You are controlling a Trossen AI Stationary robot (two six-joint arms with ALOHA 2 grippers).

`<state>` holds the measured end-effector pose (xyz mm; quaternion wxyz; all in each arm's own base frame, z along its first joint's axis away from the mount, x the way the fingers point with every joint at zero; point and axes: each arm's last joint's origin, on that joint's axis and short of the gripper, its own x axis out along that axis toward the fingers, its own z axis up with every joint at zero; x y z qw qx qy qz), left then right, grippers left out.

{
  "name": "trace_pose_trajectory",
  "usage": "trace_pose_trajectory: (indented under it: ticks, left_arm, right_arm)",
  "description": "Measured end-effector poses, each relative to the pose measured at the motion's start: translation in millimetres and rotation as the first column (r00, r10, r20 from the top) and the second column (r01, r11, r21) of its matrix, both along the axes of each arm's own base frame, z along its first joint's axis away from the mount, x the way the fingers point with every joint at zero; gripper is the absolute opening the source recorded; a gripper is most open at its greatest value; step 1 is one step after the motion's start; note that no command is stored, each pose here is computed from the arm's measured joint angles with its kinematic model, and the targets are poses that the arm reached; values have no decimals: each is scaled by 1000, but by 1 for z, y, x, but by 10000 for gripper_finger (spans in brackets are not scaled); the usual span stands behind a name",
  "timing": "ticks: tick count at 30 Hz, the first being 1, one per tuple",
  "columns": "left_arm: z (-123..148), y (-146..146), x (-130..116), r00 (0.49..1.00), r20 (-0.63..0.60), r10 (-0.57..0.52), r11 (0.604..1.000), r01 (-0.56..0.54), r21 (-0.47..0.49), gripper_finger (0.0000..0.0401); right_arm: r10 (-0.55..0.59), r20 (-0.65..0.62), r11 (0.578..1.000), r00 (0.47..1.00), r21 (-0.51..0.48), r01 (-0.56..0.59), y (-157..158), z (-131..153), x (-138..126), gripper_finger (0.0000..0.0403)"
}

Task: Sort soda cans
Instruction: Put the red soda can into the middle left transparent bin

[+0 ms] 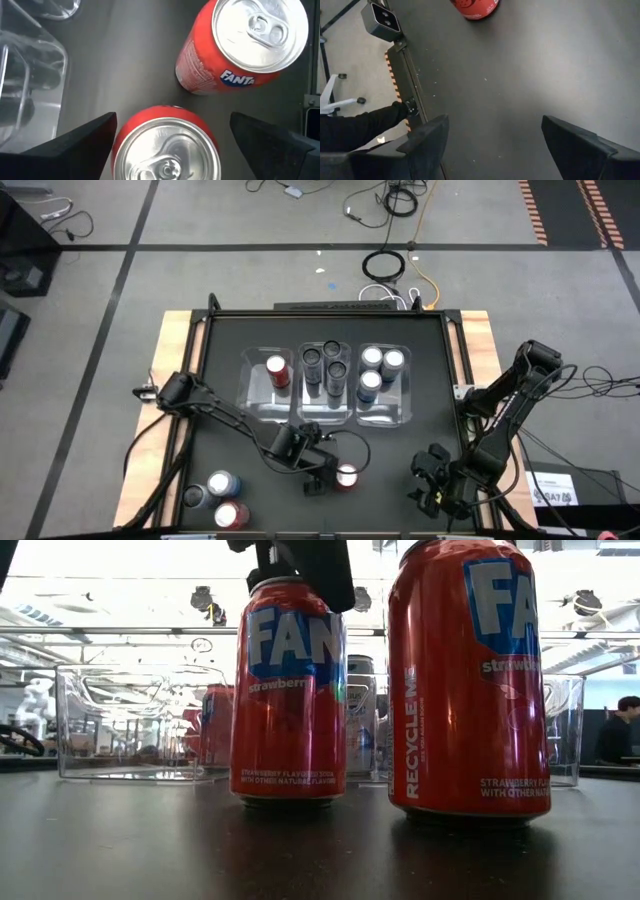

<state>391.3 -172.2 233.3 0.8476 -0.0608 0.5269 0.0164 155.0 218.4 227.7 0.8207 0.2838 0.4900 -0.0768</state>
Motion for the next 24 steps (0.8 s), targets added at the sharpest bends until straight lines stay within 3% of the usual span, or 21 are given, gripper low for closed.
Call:
trace_pose_trajectory:
  ticks: [13, 24]
  left_arm:
    - [-2, 6, -2, 999, -7, 52, 994, -51, 95, 397]
    - [-3, 2, -6, 994, -54, 90, 996, -90, 17, 397]
  right_arm:
    - [0, -3, 1000, 1000, 8, 0, 0, 0, 0, 311]
    - [13, 0, 1000, 1000, 0, -13, 0, 0, 0, 311]
